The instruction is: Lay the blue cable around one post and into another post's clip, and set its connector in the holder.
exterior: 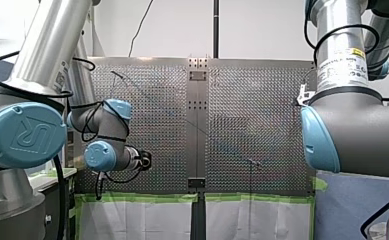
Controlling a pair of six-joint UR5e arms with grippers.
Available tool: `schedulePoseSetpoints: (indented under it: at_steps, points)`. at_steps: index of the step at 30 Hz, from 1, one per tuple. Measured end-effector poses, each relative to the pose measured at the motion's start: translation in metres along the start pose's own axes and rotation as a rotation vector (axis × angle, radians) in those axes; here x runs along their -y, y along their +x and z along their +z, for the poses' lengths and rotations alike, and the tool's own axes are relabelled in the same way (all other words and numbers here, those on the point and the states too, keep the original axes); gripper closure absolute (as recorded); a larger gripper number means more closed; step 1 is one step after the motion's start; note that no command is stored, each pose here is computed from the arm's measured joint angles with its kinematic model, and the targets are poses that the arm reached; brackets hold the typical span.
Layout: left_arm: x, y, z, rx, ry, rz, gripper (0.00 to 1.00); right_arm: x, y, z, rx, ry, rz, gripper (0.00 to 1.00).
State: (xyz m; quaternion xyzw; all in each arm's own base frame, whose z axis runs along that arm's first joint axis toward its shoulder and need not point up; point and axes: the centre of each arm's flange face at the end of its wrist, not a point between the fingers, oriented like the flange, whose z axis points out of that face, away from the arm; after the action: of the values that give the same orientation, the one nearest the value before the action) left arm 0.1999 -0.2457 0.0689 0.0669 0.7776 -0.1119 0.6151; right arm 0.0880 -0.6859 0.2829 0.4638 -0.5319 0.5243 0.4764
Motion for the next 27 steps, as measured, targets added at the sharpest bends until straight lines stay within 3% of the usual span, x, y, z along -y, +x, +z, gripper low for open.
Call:
schedulePoseSetpoints:
  at_steps: [8, 13, 20, 27]
  points:
    - [0.0, 0.0, 0.0, -0.001, -0.001, 0.0, 0.0, -0.006, -0.015, -0.01, 0.029, -0.064, 0.005, 0.0]
    - [-0.001, 0.0, 0.0, -0.001, -0.002, 0.0, 0.0, -0.005, -0.011, -0.022, 0.002, -0.073, 0.015, 0.0]
    - [-0.001, 0.001, -0.002, -0.002, -0.001, 0.0, 0.0, 0.007, 0.005, -0.04, -0.054, -0.02, 0.021, 0.0]
    - [-0.002, 0.003, -0.006, -0.007, -0.001, 0.0, 0.0, 0.032, -0.005, -0.059, -0.069, 0.05, 0.003, 0.0]
